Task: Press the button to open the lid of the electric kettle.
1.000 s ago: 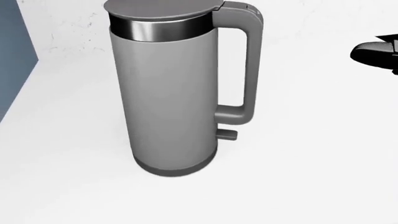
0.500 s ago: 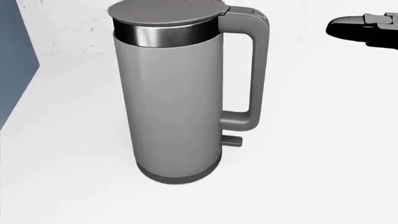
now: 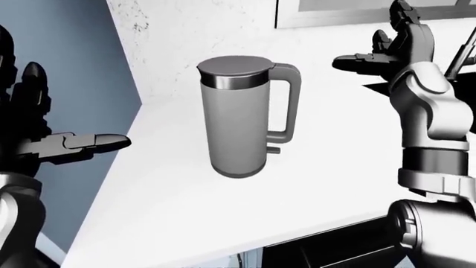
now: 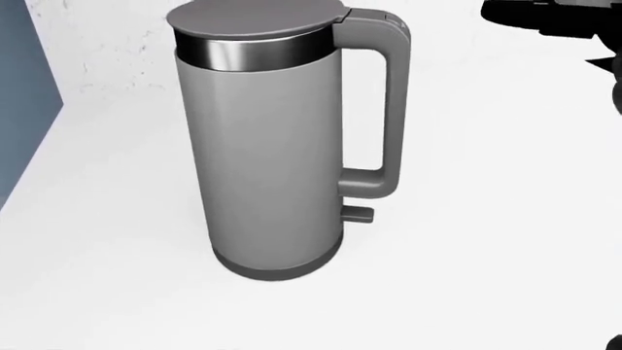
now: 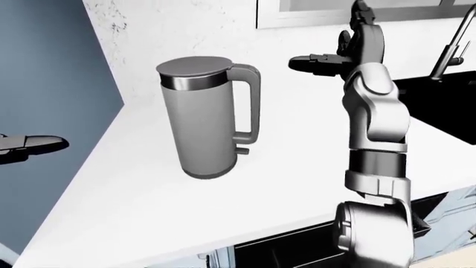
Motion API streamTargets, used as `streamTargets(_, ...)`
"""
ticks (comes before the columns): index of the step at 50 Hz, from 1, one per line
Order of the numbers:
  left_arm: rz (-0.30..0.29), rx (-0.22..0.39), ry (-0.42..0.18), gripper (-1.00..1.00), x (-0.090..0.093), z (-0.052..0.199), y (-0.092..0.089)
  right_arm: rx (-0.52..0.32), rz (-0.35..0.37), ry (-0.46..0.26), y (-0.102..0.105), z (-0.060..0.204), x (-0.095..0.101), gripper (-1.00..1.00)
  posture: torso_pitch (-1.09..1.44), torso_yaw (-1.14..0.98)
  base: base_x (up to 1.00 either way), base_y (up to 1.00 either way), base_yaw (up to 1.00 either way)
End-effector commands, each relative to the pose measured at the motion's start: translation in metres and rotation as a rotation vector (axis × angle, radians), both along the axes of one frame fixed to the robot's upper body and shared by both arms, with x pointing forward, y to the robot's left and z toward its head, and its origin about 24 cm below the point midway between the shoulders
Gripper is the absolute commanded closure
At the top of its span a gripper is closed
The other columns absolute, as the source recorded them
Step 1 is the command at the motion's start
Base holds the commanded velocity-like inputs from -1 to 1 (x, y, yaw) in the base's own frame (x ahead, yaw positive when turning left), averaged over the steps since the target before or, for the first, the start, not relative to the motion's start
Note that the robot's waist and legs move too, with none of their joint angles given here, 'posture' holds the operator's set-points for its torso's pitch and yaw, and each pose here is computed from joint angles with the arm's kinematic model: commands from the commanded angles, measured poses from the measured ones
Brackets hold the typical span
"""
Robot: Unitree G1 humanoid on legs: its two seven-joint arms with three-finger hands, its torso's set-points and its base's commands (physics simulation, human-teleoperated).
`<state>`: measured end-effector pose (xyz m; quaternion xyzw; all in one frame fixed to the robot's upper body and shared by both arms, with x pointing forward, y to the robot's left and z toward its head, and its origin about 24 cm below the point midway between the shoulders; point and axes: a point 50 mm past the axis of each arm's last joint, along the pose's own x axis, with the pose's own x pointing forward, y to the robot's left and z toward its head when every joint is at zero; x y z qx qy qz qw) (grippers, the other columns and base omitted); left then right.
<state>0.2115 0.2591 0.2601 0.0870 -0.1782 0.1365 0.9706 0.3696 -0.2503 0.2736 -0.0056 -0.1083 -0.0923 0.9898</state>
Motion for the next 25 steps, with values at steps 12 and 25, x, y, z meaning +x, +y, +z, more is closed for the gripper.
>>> streamTargets(12,-0.002,0.027,-0.062,-1.00,-0.004,0.010,-0.002,-0.021,0.006,-0.075,0.007,0.025,0.011,-1.00,-0.31,0.00,0.00,0.00,0.00)
streamTargets(25,-0.002,0.026,-0.060,-1.00,-0.004,0.009,-0.002,-0.038,0.022,-0.044,0.013,0.022,0.027,-1.00,-0.31,0.00,0.00,0.00,0.00)
